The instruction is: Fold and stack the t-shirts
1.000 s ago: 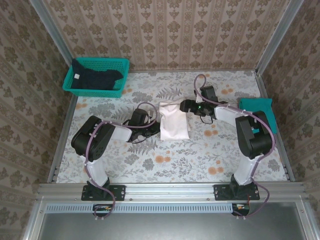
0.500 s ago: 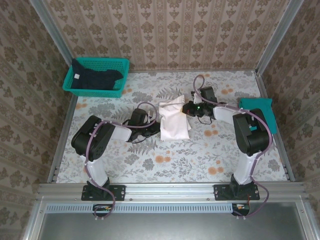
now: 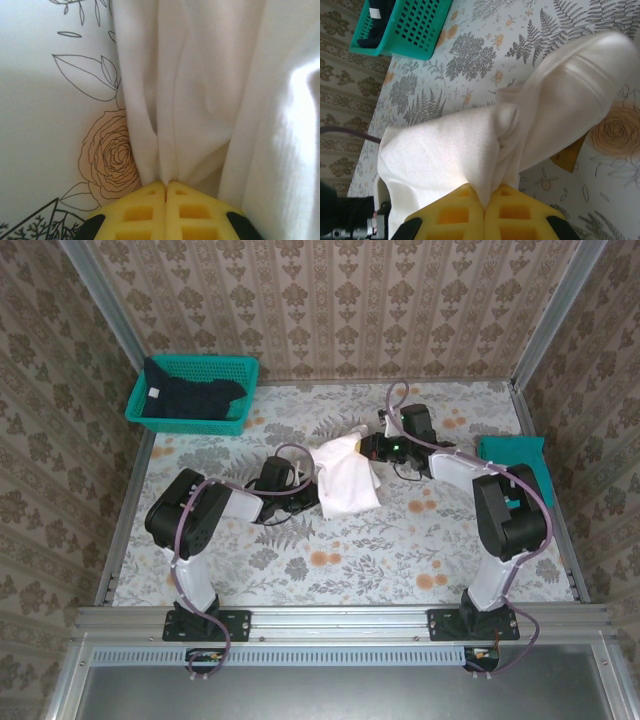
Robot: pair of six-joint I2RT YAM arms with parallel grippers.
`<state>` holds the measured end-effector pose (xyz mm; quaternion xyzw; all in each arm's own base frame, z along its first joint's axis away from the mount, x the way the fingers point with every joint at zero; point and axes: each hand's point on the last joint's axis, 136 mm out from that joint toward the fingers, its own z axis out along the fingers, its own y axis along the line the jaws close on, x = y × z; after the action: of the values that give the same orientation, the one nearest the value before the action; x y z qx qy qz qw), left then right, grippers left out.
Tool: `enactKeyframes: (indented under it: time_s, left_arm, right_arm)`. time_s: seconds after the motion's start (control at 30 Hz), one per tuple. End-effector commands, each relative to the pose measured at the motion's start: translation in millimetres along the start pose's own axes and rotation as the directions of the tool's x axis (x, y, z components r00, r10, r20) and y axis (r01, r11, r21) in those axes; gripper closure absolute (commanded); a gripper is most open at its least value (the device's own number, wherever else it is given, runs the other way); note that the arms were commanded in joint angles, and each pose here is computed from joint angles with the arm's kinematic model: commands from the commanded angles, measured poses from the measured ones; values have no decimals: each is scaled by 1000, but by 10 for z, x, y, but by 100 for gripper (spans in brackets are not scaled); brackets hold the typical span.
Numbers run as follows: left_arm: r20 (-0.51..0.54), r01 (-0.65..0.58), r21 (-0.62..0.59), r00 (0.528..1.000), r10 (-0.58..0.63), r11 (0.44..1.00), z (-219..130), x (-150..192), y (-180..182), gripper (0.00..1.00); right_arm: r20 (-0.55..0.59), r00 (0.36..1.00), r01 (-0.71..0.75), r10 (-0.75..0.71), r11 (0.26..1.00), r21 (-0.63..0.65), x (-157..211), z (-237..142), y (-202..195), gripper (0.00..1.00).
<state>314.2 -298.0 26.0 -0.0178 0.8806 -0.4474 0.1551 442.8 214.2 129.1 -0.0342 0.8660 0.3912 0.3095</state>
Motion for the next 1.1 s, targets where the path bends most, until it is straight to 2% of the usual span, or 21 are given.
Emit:
enactKeyframes:
  time_s: [0.0,0.3,0.37,0.4,0.47,0.5,0.53,0.6,0.67,0.8,0.9,1.0,1.07]
  left_arm:
    - [-59,22,-65,998,-26,998,75,188,262,100]
    - [-58,22,-56,998,-26,998,66,194,254,100]
    - [-57,22,-55,998,-25,998,58,191,245,100]
    - [-54,21,-54,998,-24,998,50,186,235,100]
    - [-43,18,-51,999,-21,999,15,173,211,100]
    - [-39,17,-53,999,-19,998,-3,176,206,96]
    - [-24,11,-52,1000,-12,999,-42,158,177,88]
    - [-3,1,-64,1000,-2,998,-120,158,171,75]
    - [17,-8,-83,1000,9,996,-220,156,160,69]
    - [70,-26,-150,997,36,988,-466,172,198,66]
    - [146,-32,-204,987,62,978,-684,107,224,63]
    - [205,-67,-240,972,119,968,-873,-17,148,56]
    - [231,-92,-262,960,155,961,-971,-99,91,48]
  right_arm:
    - [118,991,65,-62,998,-24,-427,70,76,100]
    - [52,998,32,-34,999,31,-322,435,-285,100]
    - [50,999,18,-20,999,52,-296,468,-365,94]
    - [55,998,17,-19,999,51,-303,460,-360,88]
    - [86,996,23,-28,998,52,-345,391,-316,64]
    - [99,994,32,-38,998,56,-363,352,-294,56]
    - [119,991,46,-55,996,76,-393,280,-282,44]
    - [143,986,74,-90,991,112,-421,152,-259,27]
    - [162,980,93,-118,984,152,-434,17,-245,18]
    - [153,982,73,-112,969,237,-383,-237,-295,0]
    - [160,980,73,-117,963,258,-299,-355,-332,0]
    - [94,994,40,-63,972,232,-91,-357,-336,0]
    - [58,998,-5,-7,980,201,58,-322,-333,7]
